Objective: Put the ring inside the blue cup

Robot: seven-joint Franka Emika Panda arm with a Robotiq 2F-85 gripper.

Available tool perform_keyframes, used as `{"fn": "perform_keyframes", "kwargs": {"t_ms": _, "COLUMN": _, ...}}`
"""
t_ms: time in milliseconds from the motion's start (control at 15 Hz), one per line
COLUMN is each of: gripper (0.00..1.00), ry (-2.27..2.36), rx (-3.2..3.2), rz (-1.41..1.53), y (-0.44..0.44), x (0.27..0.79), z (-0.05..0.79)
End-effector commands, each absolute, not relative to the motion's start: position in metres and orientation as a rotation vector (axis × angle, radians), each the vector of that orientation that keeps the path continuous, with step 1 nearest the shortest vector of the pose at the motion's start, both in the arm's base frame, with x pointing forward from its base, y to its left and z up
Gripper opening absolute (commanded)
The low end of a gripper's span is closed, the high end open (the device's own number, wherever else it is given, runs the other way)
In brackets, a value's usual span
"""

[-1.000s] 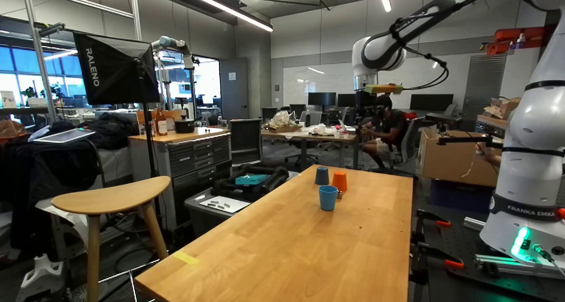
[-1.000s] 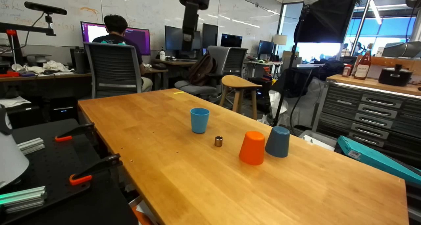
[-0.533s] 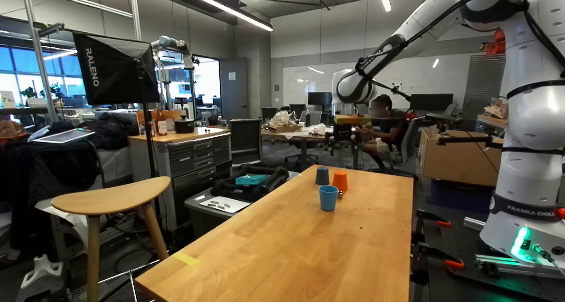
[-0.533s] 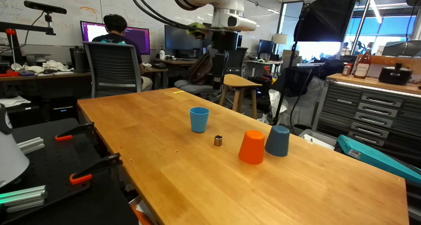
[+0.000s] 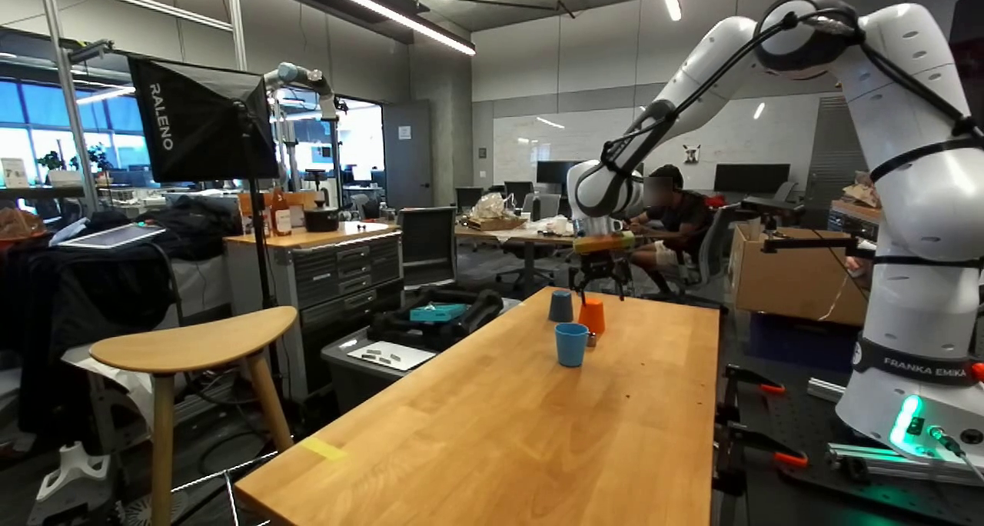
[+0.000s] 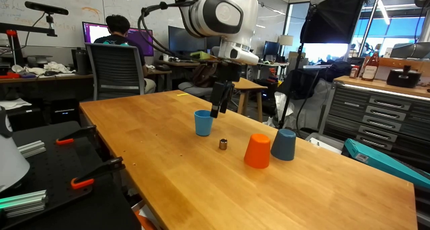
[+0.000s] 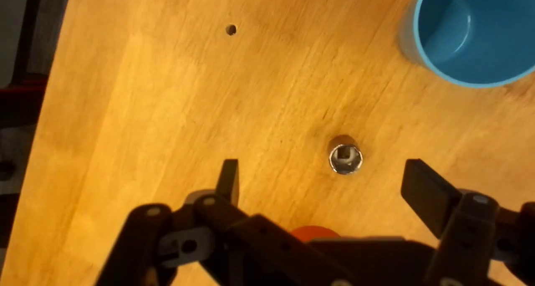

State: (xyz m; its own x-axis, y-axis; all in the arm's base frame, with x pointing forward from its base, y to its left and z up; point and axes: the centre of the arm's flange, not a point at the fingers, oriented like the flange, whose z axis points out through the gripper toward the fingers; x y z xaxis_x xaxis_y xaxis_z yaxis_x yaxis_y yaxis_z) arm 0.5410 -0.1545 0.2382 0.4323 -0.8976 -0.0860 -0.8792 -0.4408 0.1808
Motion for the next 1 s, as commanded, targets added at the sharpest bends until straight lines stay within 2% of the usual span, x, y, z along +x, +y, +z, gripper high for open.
{"fn": "perform_keyframes", "kwargs": {"t_ms": 0, "gripper": 1.00, "ry": -1.746, "rx": 2.457, "rz": -0.314, "y": -0.173, "x": 0.579, "z": 0.187}}
{"fn": "perform_keyframes", "kwargs": {"t_ms": 533, "gripper": 1.00, "ry": -1.871, "rx": 2.431, "rz": -0.302, "y": -0.176, "x": 0.588, "z": 0.133}}
{"fn": "perform_keyframes", "kwargs": {"t_ms": 600, "gripper": 0.75, "ry": -1.875, "rx": 2.434, "rz": -0.289, "y": -0.177, "x": 0.588, "z": 0.130}}
{"fn": "perform_keyframes", "kwargs": {"t_ms": 667, "gripper": 0.72, "ry": -1.883, "rx": 2.433, "rz": -0.290, "y": -0.178, "x": 0.588, "z": 0.127}}
{"fn": "perform_keyframes", "kwargs": {"t_ms": 933, "gripper": 0.42, "ry": -1.912, "rx": 2.435, "rz": -0.297, "y": -0.180, "x": 0.586, "z": 0.126}}
